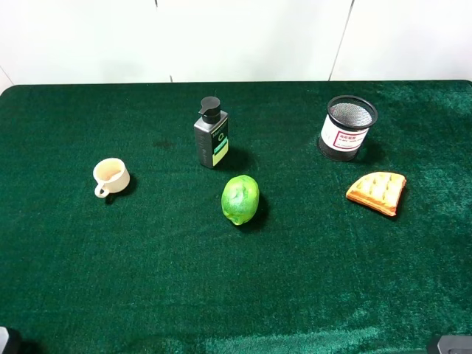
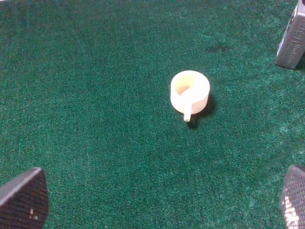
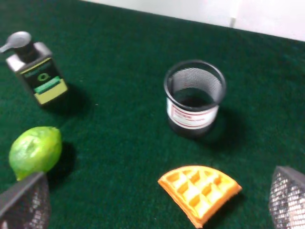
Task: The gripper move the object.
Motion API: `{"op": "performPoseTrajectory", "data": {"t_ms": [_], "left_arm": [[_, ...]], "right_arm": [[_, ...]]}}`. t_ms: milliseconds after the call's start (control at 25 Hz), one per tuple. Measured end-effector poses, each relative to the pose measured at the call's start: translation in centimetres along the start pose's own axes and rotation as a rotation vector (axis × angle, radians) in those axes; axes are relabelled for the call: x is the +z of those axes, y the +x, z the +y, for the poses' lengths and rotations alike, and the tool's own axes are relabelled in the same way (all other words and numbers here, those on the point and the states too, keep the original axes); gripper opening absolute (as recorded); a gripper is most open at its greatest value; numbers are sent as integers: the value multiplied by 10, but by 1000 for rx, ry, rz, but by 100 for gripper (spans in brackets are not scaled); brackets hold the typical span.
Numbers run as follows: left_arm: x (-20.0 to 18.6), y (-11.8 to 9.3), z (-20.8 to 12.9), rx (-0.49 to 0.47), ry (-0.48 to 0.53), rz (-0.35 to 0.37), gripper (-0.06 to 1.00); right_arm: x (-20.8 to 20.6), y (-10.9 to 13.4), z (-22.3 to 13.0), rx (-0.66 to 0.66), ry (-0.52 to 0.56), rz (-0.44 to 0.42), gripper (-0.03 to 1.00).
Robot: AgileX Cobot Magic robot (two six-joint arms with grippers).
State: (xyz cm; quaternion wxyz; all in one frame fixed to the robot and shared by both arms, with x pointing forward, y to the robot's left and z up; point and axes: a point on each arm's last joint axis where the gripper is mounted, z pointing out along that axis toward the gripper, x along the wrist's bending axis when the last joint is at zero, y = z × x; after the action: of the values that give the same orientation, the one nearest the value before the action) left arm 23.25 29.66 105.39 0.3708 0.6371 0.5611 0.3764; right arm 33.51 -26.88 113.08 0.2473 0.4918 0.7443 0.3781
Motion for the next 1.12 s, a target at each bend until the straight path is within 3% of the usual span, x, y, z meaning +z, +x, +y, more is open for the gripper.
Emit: {"op": "performPoseTrajectory", "data": {"t_ms": [360, 600, 1120], "left_arm": [[0, 0, 0, 0, 0, 0, 99], [0, 0, 0, 0, 0, 0, 99], [0, 0, 0, 0, 0, 0, 99]], "right_arm": [[37, 5, 55, -94, 87, 157, 69], [70, 25, 95, -193, 147, 255, 69], [138, 94, 154, -237, 305, 285, 69]]}}
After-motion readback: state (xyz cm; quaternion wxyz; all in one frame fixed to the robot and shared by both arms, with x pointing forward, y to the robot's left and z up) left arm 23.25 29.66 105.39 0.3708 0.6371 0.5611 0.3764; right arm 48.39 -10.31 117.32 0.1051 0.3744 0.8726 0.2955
